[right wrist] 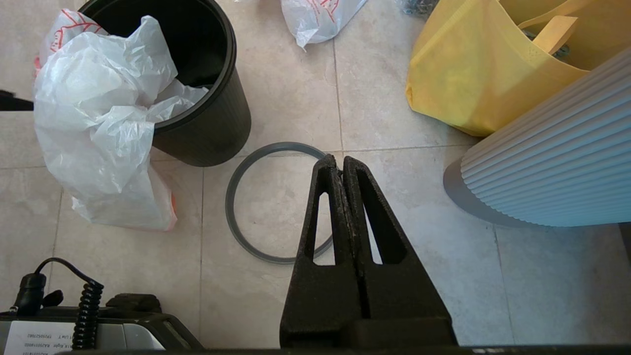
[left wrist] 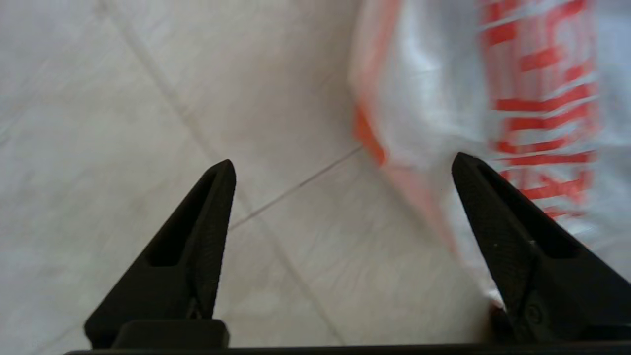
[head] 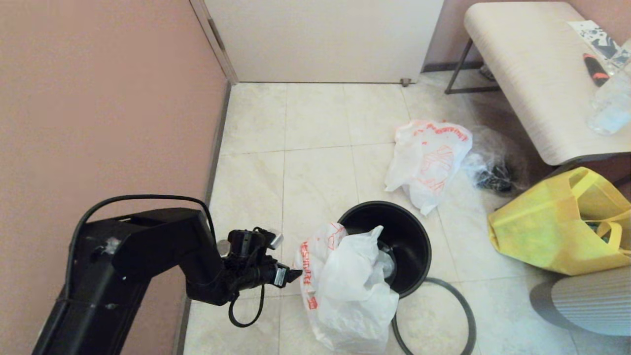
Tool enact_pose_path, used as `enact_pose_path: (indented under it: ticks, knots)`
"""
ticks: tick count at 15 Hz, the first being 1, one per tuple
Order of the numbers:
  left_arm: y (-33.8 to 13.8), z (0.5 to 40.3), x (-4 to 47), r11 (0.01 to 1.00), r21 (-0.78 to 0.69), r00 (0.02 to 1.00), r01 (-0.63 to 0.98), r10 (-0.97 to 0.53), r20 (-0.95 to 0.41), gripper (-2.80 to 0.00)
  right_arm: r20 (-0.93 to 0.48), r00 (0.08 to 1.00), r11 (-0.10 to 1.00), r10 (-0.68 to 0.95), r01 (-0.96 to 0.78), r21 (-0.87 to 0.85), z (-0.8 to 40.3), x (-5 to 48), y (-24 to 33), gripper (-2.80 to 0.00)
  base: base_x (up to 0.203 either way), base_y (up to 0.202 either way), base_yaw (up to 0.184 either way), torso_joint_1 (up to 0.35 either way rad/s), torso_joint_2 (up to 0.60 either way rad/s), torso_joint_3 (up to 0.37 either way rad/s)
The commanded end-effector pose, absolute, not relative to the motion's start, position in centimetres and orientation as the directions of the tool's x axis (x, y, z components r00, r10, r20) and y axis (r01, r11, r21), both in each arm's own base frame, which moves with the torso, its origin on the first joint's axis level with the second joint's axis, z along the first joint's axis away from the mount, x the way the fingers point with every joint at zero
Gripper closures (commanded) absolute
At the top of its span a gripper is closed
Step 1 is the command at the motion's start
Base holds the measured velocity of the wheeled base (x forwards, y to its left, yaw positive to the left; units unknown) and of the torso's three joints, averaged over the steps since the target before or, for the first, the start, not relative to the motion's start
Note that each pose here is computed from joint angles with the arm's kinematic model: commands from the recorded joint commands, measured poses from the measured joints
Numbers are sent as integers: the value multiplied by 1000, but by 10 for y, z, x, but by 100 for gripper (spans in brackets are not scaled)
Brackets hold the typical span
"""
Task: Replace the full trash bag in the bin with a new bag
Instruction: Put the new garbage bag on the trash can
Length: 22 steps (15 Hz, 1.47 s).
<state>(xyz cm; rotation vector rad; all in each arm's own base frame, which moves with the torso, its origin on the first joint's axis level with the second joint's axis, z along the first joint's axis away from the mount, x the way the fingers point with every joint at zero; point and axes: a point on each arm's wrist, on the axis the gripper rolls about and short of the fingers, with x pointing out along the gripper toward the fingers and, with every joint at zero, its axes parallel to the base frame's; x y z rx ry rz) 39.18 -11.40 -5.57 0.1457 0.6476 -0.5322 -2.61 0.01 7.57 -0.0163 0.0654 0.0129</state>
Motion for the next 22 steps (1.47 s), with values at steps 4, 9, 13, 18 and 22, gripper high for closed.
enact_pose_path:
  ticks: [4, 9, 13, 18, 22]
  knots:
    - [-111, -68, 381, 902, 50, 697, 429, -296, -653, -280, -66, 998, 1000, 12, -13, -16, 76, -26, 0, 0, 0, 0, 0, 0, 0, 0]
    - [-98, -74, 366, 899, 112, 728, 423, -263, -633, -280, -66, 998, 1000, 14, -15, -16, 76, -26, 0, 0, 0, 0, 0, 0, 0, 0]
    - [-109, -74, 397, 921, 197, 788, 337, -161, -595, -280, -66, 998, 1000, 13, -14, -16, 76, -26, 0, 0, 0, 0, 0, 0, 0, 0]
    - [-125, -91, 416, 919, 286, 756, 271, -19, -655, -280, -66, 998, 1000, 12, -13, -16, 76, -26, 0, 0, 0, 0, 0, 0, 0, 0]
    - [-139, -87, 415, 927, 212, 806, 309, -137, -575, -280, -67, 998, 1000, 12, -13, -18, 75, -26, 0, 0, 0, 0, 0, 0, 0, 0]
